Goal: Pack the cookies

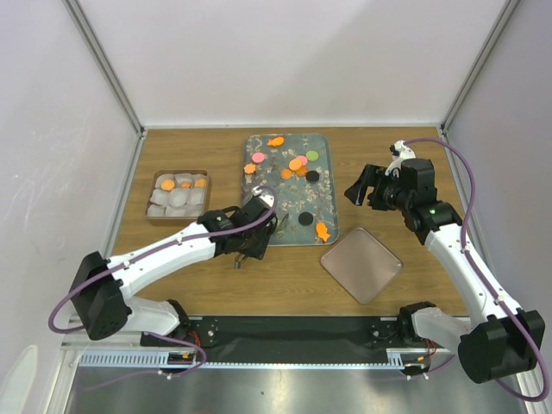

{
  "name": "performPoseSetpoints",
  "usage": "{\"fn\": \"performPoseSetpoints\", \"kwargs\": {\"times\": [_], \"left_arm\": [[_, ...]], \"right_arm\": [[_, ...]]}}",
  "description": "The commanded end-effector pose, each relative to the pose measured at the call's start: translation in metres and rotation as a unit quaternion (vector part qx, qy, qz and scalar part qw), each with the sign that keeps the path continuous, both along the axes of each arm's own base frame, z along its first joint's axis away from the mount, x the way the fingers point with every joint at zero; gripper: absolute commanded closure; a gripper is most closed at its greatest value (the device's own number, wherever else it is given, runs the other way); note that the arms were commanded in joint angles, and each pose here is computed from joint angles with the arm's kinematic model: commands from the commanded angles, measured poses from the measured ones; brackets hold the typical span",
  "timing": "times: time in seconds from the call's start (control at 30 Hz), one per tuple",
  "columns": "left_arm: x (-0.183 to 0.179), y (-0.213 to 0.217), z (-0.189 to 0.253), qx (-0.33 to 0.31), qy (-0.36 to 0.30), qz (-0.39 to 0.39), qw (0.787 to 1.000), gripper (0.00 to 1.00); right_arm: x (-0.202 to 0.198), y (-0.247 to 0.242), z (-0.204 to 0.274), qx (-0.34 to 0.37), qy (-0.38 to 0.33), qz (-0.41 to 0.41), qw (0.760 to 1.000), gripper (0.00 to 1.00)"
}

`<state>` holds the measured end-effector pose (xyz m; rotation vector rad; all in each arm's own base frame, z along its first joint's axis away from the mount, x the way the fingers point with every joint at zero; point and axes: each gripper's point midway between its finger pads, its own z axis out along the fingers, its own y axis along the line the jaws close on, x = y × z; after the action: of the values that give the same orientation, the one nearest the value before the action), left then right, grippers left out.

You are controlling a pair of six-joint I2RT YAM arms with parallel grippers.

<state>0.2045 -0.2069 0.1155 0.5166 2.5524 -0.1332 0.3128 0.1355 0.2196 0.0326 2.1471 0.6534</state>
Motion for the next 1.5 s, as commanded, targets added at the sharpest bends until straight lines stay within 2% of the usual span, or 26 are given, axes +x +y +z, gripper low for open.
{"fn": "performPoseSetpoints", "kwargs": {"times": [0.0,1.1,1.27,1.47], "left_arm": [[0.002,-0.011,-0.003,-0.014,-0.006,0.005,1.0,0.5],[-0.006,-0.006,-0.022,0.041,-0.008,0.002,0.999,0.48],[-0.006,-0.003,-0.025,0.056,-0.01,0.005,0.998,0.51],[-0.004,0.001,-0.024,0.069,-0.016,0.009,0.997,0.58]], "right_arm": [[0.004,0.0,0.009,-0.005,-0.021,0.003,1.0,0.17],[0.002,0.001,0.01,-0.009,-0.023,0.005,1.0,0.17],[0.002,0.002,0.011,-0.008,-0.024,0.005,1.0,0.17],[0.002,0.002,0.011,-0.009,-0.024,0.006,1.0,0.17]]}}
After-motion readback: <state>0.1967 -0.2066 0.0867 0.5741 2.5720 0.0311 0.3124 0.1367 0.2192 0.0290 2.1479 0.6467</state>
